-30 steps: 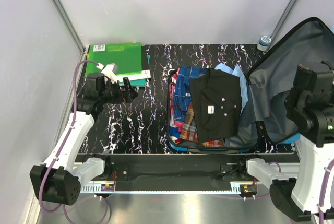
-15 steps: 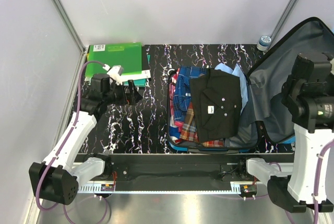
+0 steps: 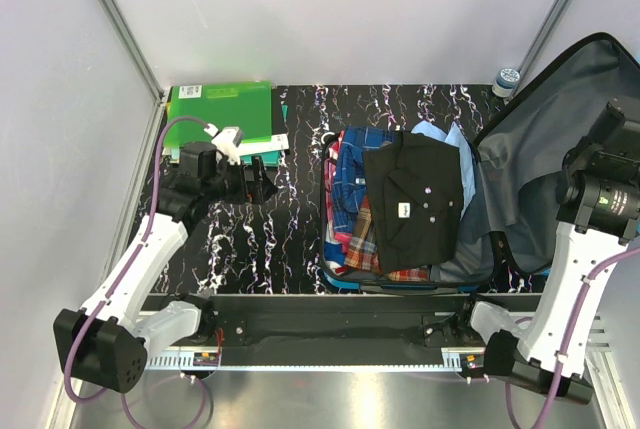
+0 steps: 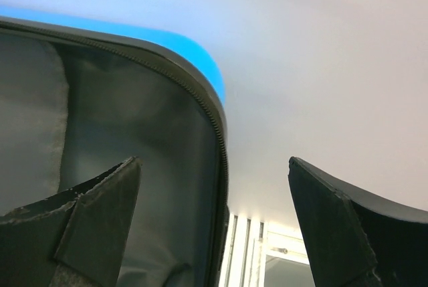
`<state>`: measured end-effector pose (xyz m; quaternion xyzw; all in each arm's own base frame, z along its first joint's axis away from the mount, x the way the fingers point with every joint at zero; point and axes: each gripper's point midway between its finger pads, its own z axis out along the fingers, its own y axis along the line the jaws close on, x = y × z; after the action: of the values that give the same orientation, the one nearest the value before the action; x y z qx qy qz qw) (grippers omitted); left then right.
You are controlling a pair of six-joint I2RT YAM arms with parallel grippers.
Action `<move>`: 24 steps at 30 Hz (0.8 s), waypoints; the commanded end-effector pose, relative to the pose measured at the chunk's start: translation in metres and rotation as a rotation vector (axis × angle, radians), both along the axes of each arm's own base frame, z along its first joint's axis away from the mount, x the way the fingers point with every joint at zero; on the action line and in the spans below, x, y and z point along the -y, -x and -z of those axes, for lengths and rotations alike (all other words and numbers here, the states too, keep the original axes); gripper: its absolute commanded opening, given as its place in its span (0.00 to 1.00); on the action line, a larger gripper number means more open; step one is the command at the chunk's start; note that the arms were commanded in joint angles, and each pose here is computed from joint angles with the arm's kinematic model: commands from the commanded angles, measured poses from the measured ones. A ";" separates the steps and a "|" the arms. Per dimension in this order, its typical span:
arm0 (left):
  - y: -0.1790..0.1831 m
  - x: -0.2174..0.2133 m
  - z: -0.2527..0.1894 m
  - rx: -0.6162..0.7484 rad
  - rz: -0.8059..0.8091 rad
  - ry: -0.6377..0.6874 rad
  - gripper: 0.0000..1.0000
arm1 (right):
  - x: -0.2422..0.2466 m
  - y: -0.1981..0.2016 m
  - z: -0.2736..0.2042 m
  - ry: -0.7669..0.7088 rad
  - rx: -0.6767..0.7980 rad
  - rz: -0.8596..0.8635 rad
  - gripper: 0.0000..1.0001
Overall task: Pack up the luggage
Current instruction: Close the luggage at the center of the board.
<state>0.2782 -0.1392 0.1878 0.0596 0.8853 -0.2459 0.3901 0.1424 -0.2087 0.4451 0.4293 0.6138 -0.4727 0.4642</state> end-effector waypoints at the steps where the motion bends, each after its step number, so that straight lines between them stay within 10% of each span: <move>1: -0.010 0.001 -0.010 0.062 0.006 -0.004 0.99 | 0.008 -0.004 0.006 -0.011 0.021 -0.018 0.96; 24: -0.011 -0.012 0.008 0.035 -0.039 -0.087 0.99 | 0.021 -0.011 0.038 -0.072 0.007 -0.021 0.80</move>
<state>0.2840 -0.1298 0.1808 0.0568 0.8918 -0.2130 0.3950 0.1493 -0.2274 0.4058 0.4391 0.6392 -0.4485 0.4444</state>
